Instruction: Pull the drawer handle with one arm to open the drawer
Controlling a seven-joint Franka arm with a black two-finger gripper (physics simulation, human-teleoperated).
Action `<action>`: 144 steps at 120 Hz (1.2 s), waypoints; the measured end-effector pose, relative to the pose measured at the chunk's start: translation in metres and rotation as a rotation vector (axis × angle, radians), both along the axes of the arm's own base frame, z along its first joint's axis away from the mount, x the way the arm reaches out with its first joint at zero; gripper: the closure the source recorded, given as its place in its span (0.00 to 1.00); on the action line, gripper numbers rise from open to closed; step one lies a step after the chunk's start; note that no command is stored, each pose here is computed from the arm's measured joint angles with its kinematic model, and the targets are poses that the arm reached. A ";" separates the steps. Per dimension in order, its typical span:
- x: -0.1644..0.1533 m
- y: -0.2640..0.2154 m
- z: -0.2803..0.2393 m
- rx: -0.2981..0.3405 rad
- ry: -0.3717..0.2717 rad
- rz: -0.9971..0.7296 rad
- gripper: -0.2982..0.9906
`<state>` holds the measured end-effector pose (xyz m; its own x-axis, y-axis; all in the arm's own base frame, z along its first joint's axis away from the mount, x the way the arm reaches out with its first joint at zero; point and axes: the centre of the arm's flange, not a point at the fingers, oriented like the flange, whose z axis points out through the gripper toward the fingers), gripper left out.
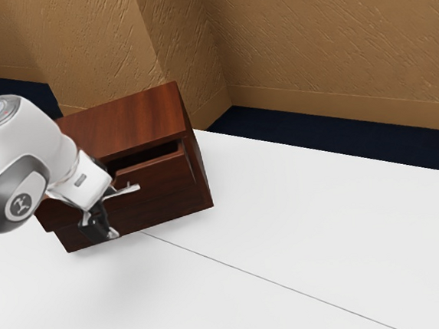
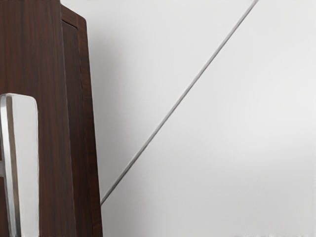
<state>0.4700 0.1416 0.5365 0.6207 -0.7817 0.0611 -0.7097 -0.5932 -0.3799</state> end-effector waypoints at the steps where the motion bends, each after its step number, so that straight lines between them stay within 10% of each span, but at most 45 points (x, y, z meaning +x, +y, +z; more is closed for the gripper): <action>1: 0.000 0.000 0.000 0.000 0.001 0.000 0.24; 144: -0.056 -0.036 -0.001 -0.042 0.008 -0.088 0.24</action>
